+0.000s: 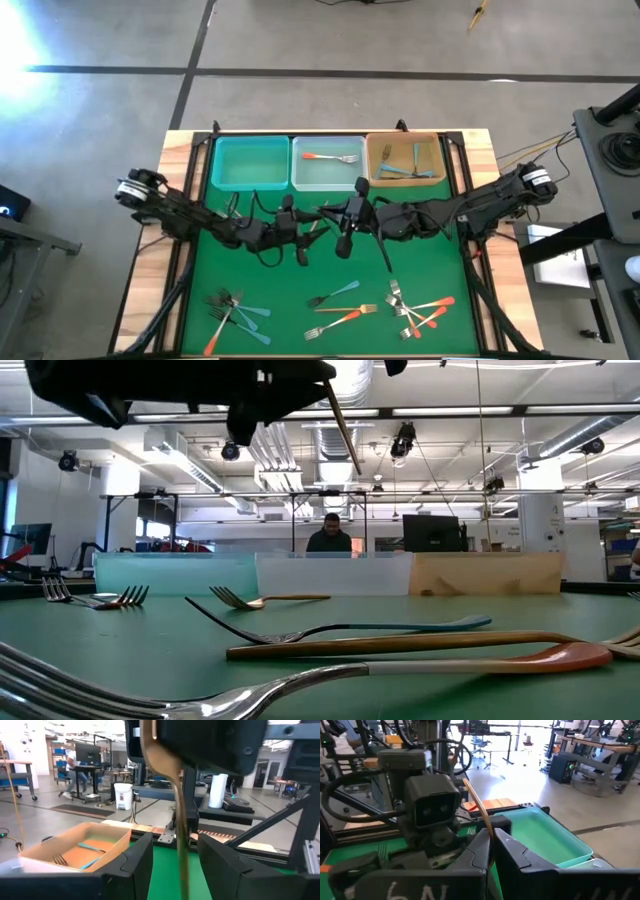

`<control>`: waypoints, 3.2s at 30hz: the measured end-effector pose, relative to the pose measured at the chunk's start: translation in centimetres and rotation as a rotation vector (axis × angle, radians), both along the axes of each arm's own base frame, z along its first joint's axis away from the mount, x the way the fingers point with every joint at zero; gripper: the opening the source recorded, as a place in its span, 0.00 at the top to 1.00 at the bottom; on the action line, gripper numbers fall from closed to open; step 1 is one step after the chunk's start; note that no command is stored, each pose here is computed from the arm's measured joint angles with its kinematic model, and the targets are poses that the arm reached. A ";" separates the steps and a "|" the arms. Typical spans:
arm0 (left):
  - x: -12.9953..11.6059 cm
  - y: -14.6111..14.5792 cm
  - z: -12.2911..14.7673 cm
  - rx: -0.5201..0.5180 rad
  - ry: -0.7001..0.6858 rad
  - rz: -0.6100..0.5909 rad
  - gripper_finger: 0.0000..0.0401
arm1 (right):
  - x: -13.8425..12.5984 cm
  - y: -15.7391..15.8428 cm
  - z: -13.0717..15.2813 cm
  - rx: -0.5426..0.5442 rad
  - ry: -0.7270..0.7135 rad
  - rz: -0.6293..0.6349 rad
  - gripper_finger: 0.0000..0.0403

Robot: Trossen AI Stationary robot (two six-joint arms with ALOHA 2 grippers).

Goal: Sort silverware by color (type)
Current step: Put the gold fork into the blue bin, then put the orange fork into the white bin

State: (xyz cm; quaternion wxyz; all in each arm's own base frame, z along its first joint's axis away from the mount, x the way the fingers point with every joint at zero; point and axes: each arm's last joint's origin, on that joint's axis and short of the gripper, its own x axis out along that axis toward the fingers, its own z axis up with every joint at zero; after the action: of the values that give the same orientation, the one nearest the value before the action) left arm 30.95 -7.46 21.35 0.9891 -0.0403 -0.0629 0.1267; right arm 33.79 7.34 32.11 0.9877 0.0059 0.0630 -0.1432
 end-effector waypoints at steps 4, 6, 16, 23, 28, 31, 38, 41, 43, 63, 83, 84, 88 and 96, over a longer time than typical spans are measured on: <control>1.3 -0.4 0.5 0.015 -0.009 -0.010 0.65 | 0.0 0.0 0.0 0.001 -0.002 0.002 0.98; 1.8 -0.6 0.7 0.018 -0.002 -0.010 0.67 | 0.0 0.0 0.0 0.001 -0.001 0.001 0.98; 1.2 -0.6 0.6 0.029 0.094 -0.036 0.96 | -0.3 0.1 0.2 -0.006 0.007 0.015 0.98; 0.4 -0.3 1.0 0.023 0.093 -0.037 0.98 | -0.4 0.0 0.3 -0.003 0.005 0.008 0.98; -0.1 0.0 1.2 0.037 0.102 -0.028 0.99 | -0.4 0.0 0.4 -0.003 0.002 0.000 0.97; -0.5 0.7 1.9 0.043 0.120 -0.011 0.99 | -0.8 -0.4 0.7 0.002 0.005 -0.014 0.91; -2.3 2.3 3.9 0.092 0.192 0.040 0.99 | -2.3 -1.2 1.5 0.053 0.048 -0.043 0.69; -3.9 3.8 4.8 0.130 0.297 0.155 0.99 | -3.4 -1.5 1.5 0.083 0.105 -0.058 0.62; -5.3 5.3 4.9 0.158 0.415 0.251 0.99 | -4.1 -1.7 1.4 0.116 0.155 -0.073 0.59; -18.7 28.7 0.4 -0.436 0.706 0.462 0.92 | -4.7 -4.4 -3.9 0.050 0.624 -0.242 0.67; -14.2 26.2 7.1 -0.490 0.937 0.157 0.88 | -4.5 -4.9 -5.3 0.039 0.717 -0.272 0.67; -13.7 25.3 7.9 -0.476 0.928 0.127 0.88 | -4.6 -4.9 -5.3 0.036 0.725 -0.273 0.67; -11.6 20.6 10.8 -0.415 0.886 -0.034 0.88 | -4.8 -4.9 -5.5 0.030 0.749 -0.275 0.67; -10.6 10.9 13.3 -0.347 0.921 -0.105 0.88 | -5.3 -5.0 -5.9 0.010 0.815 -0.280 0.67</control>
State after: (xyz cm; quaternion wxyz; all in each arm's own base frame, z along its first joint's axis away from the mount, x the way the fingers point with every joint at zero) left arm 20.35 3.46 34.68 0.8979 -0.1475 0.4048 0.0898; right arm 28.48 2.32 26.18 0.8529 -0.0377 0.4474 -0.2663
